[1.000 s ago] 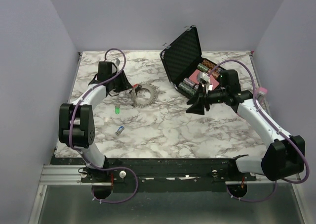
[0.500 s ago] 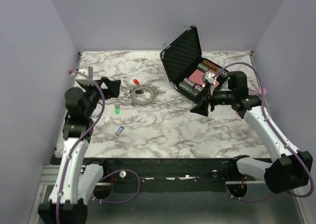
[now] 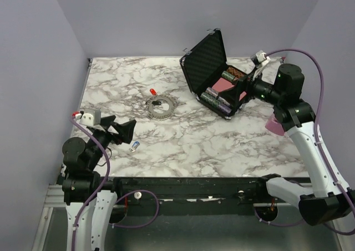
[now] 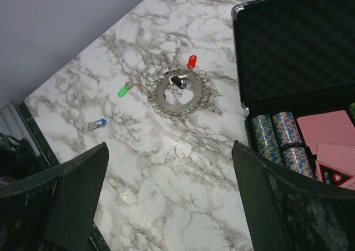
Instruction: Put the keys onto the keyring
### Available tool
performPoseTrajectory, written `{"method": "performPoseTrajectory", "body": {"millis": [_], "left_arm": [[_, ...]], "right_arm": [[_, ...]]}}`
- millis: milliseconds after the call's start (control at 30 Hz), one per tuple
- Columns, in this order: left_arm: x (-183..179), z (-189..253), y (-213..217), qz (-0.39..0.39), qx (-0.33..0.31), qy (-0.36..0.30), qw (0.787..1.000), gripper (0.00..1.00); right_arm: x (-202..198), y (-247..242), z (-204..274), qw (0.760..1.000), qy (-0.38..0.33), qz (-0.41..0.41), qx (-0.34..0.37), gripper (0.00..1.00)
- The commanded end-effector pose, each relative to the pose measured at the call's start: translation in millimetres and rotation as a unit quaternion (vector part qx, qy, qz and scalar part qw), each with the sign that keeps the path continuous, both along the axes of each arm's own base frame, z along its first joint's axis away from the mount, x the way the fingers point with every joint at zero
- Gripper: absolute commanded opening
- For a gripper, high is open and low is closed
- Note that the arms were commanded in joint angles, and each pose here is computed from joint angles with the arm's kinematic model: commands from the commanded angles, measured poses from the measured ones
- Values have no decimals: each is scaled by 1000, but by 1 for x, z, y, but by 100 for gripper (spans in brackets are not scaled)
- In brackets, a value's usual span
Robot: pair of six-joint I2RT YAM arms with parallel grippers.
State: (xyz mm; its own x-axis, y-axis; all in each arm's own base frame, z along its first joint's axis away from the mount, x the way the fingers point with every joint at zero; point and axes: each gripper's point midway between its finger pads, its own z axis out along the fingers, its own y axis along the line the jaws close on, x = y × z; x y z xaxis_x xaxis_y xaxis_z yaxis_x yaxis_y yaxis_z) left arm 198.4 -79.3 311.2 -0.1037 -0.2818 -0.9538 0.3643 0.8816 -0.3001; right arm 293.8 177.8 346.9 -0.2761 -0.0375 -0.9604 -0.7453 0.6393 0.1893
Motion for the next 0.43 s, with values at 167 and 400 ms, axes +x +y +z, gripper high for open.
{"method": "performPoseTrajectory", "body": {"millis": [167, 400], "left_arm": [[-21, -14, -5, -20, 9, 21, 1000, 99], [-20, -23, -7, -25, 6, 32, 999, 99]], "right_arm": [[15, -22, 17, 992, 20, -114, 45, 100], [15, -30, 18, 992, 20, -121, 43, 100]]}}
